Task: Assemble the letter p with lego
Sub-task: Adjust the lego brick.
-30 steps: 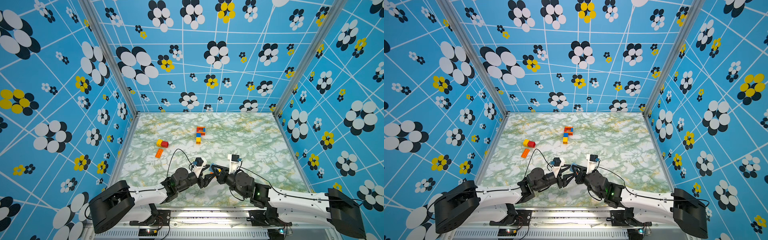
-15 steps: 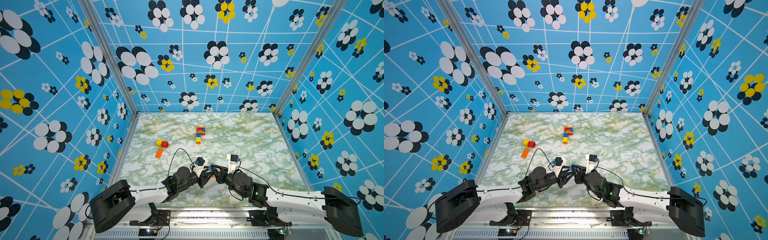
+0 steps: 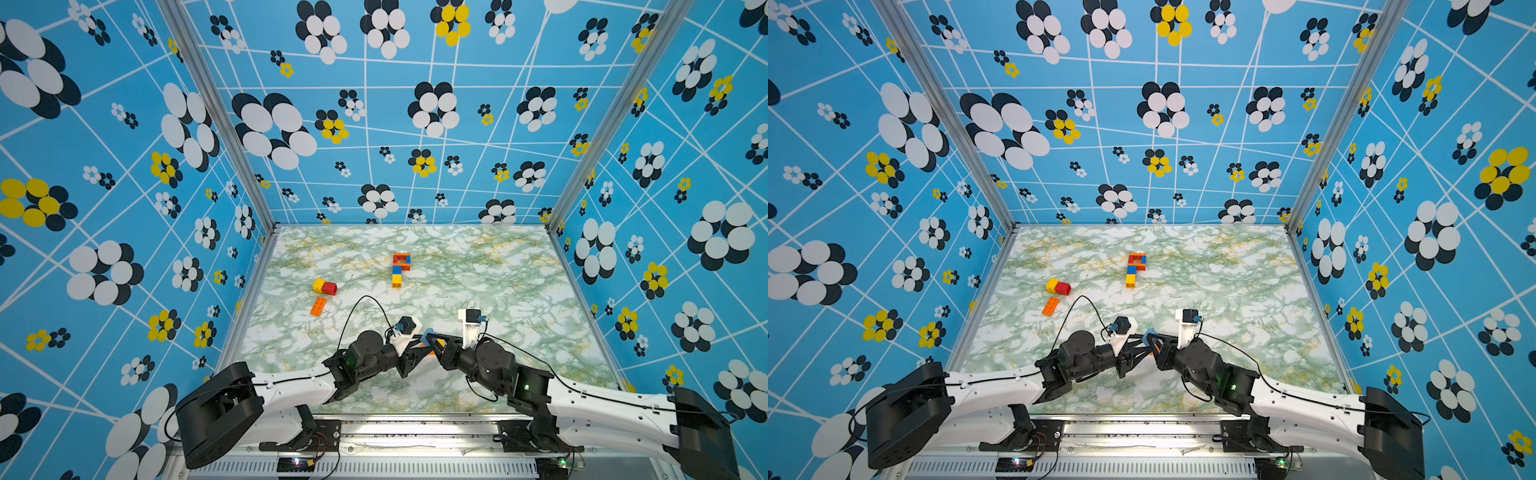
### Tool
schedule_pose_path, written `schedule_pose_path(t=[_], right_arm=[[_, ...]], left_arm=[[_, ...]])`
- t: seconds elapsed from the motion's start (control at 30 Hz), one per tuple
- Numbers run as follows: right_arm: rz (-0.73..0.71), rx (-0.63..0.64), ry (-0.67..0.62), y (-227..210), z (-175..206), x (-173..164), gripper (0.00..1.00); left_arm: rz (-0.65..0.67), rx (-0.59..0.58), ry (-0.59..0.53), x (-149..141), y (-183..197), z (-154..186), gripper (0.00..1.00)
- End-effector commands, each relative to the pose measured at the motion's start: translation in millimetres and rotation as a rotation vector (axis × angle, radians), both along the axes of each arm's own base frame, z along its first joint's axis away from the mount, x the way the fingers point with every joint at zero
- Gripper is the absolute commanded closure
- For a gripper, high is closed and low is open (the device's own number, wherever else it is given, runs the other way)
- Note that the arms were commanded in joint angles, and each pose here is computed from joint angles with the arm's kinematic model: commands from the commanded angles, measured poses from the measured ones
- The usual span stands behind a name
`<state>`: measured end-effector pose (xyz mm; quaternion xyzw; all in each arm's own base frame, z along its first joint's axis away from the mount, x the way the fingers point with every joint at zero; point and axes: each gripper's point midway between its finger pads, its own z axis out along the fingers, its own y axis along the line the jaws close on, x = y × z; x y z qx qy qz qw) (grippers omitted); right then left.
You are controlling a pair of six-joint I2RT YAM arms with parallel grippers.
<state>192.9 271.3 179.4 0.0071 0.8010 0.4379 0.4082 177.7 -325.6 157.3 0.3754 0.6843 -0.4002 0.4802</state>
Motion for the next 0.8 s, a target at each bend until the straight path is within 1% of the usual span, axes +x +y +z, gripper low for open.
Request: schedule_pose_path(t=[0.0,0.1,0.2,0.37,0.57,0.77], right_arm=[[0.11,-0.045,0.071,-0.7,-4.6,-10.4,0.67],[0.178,-0.083,0.094,-1.4,-4.4,-16.3,0.62],[0.234,-0.139,0.134,-1.8,-7.7,-21.9,0.62],[0.322,-0.167,0.215,1.5,-12.2,-30.7,0.65],[0.373,-0.214,0.286,2.2,-19.3,-36.9,0.73],[0.391,-0.21,0.308,6.5,-20.5,-38.3,0.86]], left_arm=[[-0.09,0.013,-0.023,-13.5,-5.4,5.3,0.78],[-0.124,0.02,-0.026,-19.2,-6.7,4.0,0.78],[-0.155,0.025,-0.038,-24.6,-8.2,3.9,0.78],[-0.182,0.056,-0.066,-29.5,-8.3,1.9,0.77],[-0.19,0.096,-0.091,-31.3,-6.1,-2.6,0.76],[-0.191,0.132,-0.109,-32.2,-4.7,-8.7,0.75]])
